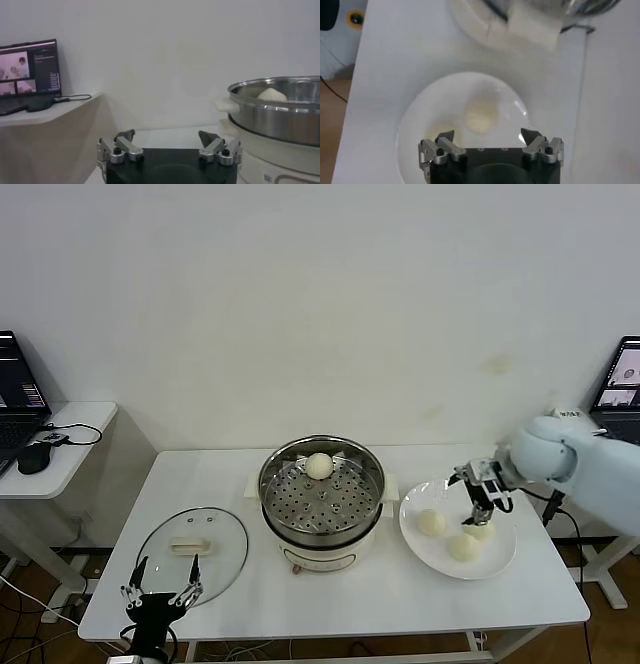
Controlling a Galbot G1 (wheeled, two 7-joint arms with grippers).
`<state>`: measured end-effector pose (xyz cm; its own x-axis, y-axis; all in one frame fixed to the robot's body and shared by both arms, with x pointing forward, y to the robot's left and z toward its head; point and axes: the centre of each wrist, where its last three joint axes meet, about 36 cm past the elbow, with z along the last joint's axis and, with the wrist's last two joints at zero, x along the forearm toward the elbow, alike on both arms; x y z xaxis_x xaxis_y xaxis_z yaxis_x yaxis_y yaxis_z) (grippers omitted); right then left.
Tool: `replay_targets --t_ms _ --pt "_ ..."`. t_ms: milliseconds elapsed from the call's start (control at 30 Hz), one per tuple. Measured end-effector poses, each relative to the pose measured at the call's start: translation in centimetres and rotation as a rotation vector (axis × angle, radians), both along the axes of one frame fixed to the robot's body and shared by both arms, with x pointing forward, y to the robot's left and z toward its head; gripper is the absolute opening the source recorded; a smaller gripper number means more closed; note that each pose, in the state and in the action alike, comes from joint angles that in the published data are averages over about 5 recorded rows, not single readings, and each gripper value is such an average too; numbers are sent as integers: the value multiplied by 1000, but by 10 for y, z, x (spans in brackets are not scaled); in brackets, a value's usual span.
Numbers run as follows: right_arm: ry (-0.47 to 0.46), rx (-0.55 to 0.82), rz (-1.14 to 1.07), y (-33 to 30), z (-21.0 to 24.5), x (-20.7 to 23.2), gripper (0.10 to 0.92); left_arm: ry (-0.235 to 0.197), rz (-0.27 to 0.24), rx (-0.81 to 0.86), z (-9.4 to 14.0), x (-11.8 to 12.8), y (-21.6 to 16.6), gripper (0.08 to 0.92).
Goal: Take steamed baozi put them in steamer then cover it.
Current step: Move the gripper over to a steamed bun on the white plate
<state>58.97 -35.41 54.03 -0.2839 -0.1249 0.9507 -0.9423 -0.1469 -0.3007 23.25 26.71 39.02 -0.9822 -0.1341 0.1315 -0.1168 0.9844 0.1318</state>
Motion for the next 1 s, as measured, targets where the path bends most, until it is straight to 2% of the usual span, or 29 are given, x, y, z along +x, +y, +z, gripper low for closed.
replay_targets --t_ms 433,800,1000 --pt "35 15 -33 15 -62 23 823 9 17 12 -3 -1 7 823" --pt "37 17 -50 31 -84 37 823 14 25 17 -9 1 11 823" --pt "43 12 -62 34 -93 42 777 15 28 15 -10 3 11 823"
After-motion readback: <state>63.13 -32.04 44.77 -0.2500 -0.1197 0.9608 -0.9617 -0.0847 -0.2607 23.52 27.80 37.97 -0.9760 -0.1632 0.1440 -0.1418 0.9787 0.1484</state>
